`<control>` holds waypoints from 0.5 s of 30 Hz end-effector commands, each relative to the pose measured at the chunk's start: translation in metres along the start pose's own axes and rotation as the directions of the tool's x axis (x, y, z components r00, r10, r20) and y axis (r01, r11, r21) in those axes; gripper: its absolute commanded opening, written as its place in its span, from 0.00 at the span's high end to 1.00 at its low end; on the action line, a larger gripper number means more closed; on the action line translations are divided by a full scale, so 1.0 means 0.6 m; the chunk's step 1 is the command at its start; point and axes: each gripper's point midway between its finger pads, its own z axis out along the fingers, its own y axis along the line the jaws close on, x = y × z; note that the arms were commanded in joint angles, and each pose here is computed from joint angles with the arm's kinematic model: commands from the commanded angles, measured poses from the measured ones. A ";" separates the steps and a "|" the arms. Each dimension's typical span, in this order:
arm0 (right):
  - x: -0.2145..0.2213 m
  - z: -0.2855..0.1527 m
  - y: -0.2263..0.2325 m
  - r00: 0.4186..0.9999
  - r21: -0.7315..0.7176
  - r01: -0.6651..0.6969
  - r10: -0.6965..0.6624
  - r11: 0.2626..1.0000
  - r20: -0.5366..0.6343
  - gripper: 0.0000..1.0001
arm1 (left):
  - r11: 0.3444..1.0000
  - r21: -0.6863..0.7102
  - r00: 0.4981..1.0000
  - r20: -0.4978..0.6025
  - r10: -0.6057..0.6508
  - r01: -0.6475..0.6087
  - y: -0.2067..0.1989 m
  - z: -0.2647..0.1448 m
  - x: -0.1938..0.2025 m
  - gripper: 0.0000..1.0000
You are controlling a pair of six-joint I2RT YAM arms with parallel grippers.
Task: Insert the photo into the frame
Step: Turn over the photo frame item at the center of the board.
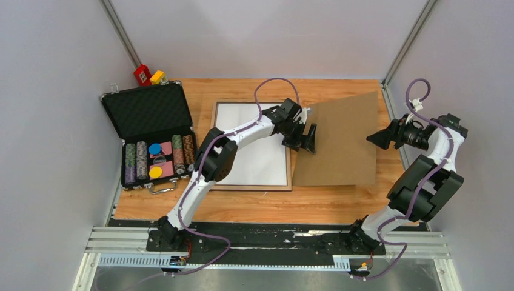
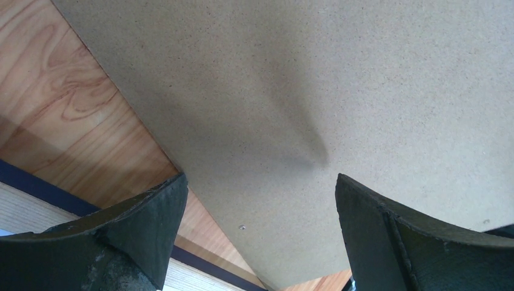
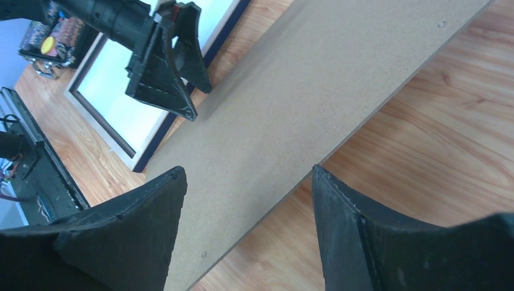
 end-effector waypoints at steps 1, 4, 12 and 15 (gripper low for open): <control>-0.015 0.013 0.119 0.986 -0.215 -0.149 0.162 0.965 0.044 0.29 | 0.997 0.033 0.998 0.000 0.064 -0.064 -0.018 0.031 0.012 0.00; -0.024 0.010 0.126 0.985 -0.230 -0.142 0.160 0.963 0.063 0.29 | 0.997 0.031 0.998 0.001 0.064 -0.064 -0.017 0.032 0.011 0.00; -0.018 0.024 0.085 0.961 -0.189 -0.256 0.270 0.948 0.056 0.32 | 0.998 0.033 0.998 -0.003 0.060 -0.060 -0.018 0.033 0.013 0.00; 0.008 0.032 0.044 0.952 -0.063 -0.303 0.305 0.951 0.018 0.33 | 0.998 0.034 0.998 -0.001 0.061 -0.061 -0.018 0.032 0.012 0.00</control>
